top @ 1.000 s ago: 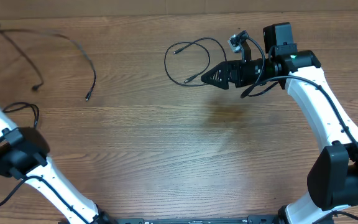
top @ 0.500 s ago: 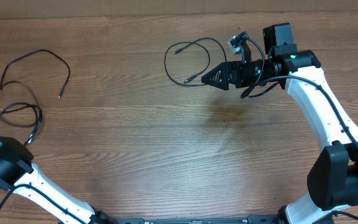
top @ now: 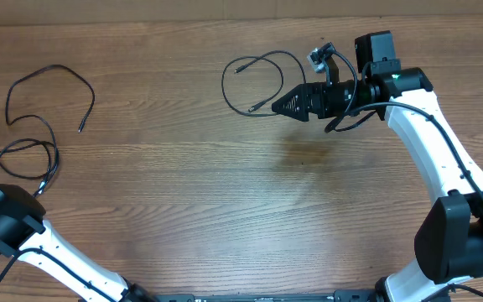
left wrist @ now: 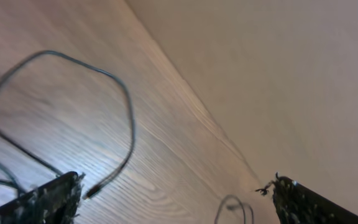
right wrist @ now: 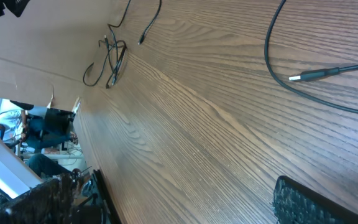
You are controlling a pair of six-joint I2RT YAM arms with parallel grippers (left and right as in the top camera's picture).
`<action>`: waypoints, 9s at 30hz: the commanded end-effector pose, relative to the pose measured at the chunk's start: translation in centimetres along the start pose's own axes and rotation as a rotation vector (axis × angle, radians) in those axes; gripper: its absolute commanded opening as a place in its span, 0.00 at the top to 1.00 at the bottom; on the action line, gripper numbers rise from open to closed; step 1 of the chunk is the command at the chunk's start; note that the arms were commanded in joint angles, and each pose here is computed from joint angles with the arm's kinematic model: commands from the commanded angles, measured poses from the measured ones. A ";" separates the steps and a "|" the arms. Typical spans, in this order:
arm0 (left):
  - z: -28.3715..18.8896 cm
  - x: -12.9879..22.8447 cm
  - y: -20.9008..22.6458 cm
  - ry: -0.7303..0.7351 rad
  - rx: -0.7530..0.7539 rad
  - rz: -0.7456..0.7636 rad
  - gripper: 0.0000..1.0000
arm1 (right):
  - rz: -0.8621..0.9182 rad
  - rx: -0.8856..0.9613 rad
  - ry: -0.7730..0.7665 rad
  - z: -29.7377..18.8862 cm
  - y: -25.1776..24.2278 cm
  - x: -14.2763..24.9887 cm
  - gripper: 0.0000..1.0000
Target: Untangle cables
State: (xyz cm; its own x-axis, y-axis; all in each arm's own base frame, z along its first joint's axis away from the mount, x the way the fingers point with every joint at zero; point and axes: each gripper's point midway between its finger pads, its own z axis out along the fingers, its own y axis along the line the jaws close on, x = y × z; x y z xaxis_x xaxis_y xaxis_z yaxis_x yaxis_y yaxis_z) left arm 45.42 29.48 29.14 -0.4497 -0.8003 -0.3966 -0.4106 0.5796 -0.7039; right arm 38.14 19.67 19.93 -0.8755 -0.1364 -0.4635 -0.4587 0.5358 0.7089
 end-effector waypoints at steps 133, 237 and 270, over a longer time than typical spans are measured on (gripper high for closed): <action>5.6 3.6 -0.3 -0.333 -0.688 0.006 0.96 | -0.038 0.093 -0.034 -1.1 -0.5 -1.0 0.00; 0.6 37.8 -20.4 0.676 0.020 0.997 0.00 | 0.368 0.341 -0.224 15.2 -18.9 -2.8 0.00; -1.6 39.3 -21.4 0.707 0.064 0.963 0.00 | 0.236 0.398 -0.186 15.5 -8.4 -3.2 0.10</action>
State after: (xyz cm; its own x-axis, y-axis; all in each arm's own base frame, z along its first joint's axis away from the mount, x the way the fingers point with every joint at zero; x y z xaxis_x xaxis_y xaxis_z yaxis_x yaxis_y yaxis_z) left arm 36.11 -14.17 27.15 -0.9096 0.2642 -0.3206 0.3692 0.8678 -0.3326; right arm 45.80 31.77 3.29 -0.9398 0.1500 -0.3070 -0.0964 0.7455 0.6595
